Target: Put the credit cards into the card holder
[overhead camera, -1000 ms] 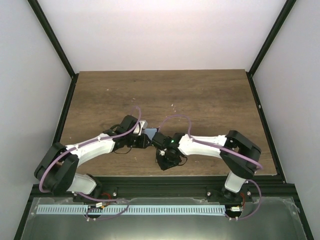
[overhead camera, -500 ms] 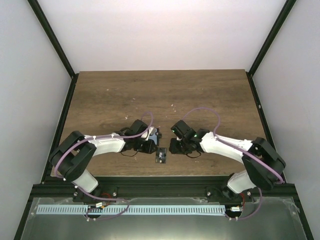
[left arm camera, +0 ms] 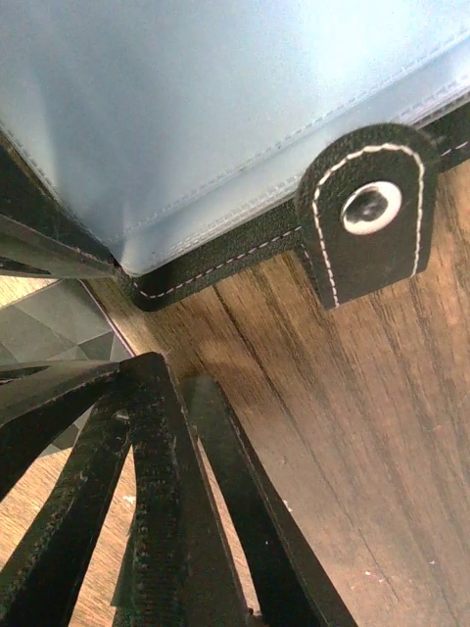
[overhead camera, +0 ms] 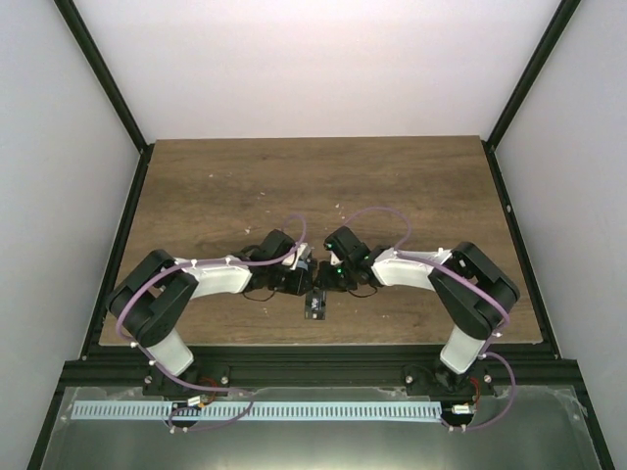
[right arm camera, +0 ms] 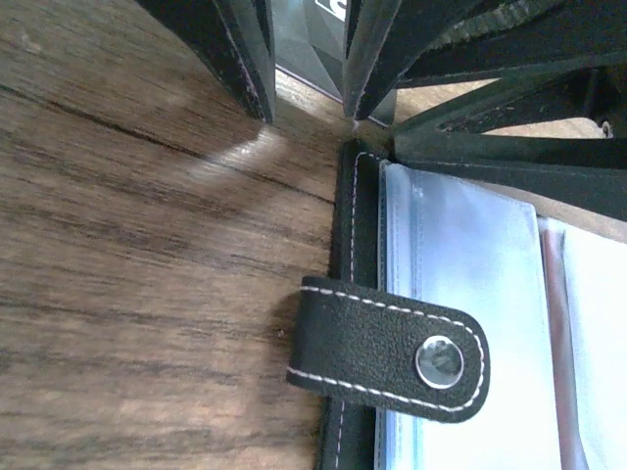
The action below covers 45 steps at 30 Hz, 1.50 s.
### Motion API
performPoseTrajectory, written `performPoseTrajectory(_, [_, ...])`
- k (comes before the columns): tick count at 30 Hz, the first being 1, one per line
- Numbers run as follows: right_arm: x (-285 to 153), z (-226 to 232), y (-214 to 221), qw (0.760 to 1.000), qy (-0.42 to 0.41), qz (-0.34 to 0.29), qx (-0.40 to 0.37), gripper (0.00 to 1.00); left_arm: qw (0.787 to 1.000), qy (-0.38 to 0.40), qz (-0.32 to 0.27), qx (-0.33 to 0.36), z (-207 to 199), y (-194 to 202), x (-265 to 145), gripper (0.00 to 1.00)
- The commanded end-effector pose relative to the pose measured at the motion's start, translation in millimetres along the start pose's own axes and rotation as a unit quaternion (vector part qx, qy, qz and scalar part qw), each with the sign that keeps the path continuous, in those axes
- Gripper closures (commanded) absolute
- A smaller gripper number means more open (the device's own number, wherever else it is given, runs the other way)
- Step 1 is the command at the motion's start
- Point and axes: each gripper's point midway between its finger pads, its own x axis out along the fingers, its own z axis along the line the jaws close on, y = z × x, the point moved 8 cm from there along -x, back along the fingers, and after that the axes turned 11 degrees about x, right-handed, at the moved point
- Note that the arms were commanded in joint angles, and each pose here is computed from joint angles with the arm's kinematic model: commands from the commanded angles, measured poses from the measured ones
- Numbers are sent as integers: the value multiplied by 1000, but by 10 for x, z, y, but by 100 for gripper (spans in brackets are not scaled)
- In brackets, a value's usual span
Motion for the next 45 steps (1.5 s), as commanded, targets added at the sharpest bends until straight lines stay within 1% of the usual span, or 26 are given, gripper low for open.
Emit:
performPoseTrajectory(1, [27, -42, 106, 999, -19, 41, -11, 78, 1000, 17, 3, 23, -42, 24, 38, 74])
performPoseTrajectory(4, [42, -105, 222, 997, -18, 67, -17, 80, 999, 29, 9, 29, -65, 113, 47, 75])
performPoseTrajectory(11, [140, -160, 516, 993, -10, 116, -35, 80, 998, 43, 26, 28, -87, 361, 60, 75])
performPoseTrajectory(23, [184, -164, 932, 986, 2, 160, -42, 80, 998, 59, 30, 9, -162, 764, -73, 75])
performPoseTrajectory(28, [167, -136, 1071, 984, -3, 175, -41, 80, 998, 65, 23, 5, -212, 840, -144, 75])
performPoseTrajectory(32, [140, -119, 1070, 986, 3, 162, -39, 80, 998, 61, 15, 2, -219, 869, -187, 75])
performPoseTrajectory(37, [-26, -42, 944, 994, 23, 103, -31, 79, 998, 57, 5, 1, -226, 839, -212, 75])
performPoseTrajectory(40, [-231, -29, 919, 997, 19, 71, -8, 74, 998, 57, 0, 3, -235, 816, -220, 75])
performPoseTrajectory(45, [-477, -156, 1065, 996, -15, 76, 33, 65, 998, 58, -5, 6, -253, 782, -226, 75])
